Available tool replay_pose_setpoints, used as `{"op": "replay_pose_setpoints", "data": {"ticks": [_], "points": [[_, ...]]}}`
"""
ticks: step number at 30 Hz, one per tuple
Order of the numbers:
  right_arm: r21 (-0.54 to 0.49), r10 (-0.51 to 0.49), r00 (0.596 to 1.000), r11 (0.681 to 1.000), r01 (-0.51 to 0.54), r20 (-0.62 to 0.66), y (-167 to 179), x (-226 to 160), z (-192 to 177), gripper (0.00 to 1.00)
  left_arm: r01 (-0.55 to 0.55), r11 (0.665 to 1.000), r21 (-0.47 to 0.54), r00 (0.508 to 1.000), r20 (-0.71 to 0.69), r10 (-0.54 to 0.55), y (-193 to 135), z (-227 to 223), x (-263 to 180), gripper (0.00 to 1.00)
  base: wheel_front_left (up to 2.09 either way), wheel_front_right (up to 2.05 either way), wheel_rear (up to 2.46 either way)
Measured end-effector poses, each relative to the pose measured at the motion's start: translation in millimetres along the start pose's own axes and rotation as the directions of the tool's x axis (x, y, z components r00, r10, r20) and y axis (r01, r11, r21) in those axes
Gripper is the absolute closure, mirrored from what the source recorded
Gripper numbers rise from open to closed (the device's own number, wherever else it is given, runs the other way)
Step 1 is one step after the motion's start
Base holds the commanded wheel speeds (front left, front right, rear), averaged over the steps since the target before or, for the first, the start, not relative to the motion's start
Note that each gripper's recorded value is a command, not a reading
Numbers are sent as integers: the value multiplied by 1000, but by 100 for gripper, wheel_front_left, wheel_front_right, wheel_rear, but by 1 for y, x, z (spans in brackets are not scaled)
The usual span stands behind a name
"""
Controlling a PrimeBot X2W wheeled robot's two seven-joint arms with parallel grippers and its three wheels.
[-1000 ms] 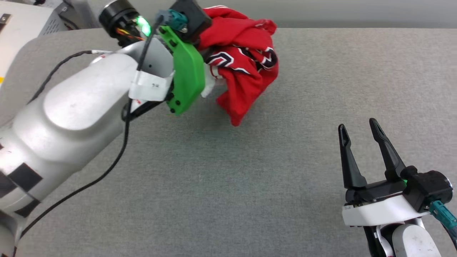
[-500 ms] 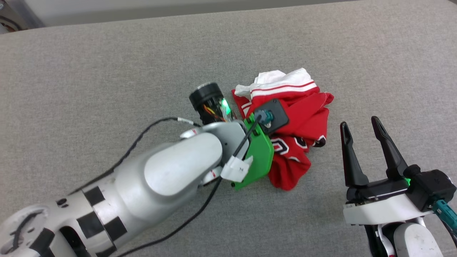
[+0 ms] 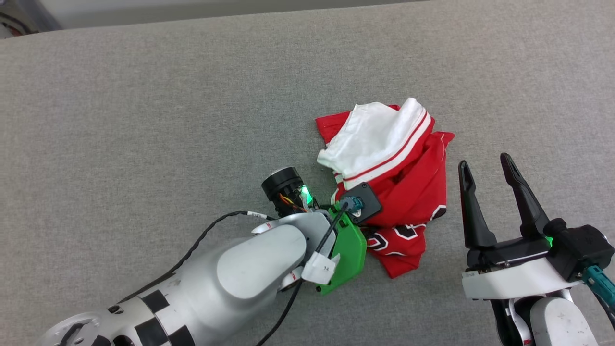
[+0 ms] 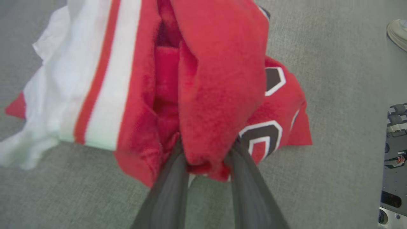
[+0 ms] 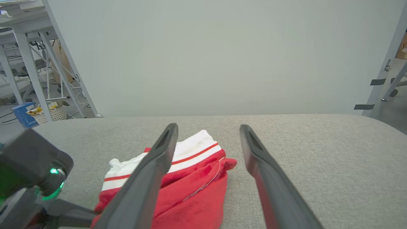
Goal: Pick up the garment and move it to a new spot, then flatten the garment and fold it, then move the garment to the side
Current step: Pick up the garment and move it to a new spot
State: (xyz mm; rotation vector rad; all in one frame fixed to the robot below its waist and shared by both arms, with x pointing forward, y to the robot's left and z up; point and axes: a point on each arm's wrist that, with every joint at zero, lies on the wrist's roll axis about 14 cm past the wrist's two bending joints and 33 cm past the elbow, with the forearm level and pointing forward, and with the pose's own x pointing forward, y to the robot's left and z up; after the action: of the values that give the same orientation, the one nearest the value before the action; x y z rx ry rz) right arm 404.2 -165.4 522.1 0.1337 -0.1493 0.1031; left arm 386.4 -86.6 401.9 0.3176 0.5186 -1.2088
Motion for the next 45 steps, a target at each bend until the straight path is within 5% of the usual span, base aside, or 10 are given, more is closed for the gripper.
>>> {"op": "replay_pose_setpoints", "data": {"ticks": [7,15,16,22,34,38,45], "points": [[1,6,1000,1000,-6,27,2,-3,10,0,-111,994,-3,964,243,108,24,51,-17,0,0,0,0],[8,34,999,999,-34,37,14,-12,16,0,-344,936,-80,807,484,338,64,104,-72,0,0,0,0],[9,50,998,999,-51,46,19,-12,19,0,-428,895,-125,746,511,428,78,107,-97,0,0,0,0],[11,65,996,998,-65,55,24,-14,23,0,-590,775,-226,593,530,606,100,97,-156,0,0,0,0],[8,83,994,996,-84,70,30,-22,30,0,-740,489,-463,274,456,847,103,41,-259,0,0,0,0],[7,77,994,997,-78,73,29,-27,32,0,-778,397,-487,205,399,893,97,12,-284,0,0,0,0],[10,71,995,997,-72,68,27,-34,32,0,-794,339,-505,172,349,921,79,-17,-298,0,0,0,0]]}}
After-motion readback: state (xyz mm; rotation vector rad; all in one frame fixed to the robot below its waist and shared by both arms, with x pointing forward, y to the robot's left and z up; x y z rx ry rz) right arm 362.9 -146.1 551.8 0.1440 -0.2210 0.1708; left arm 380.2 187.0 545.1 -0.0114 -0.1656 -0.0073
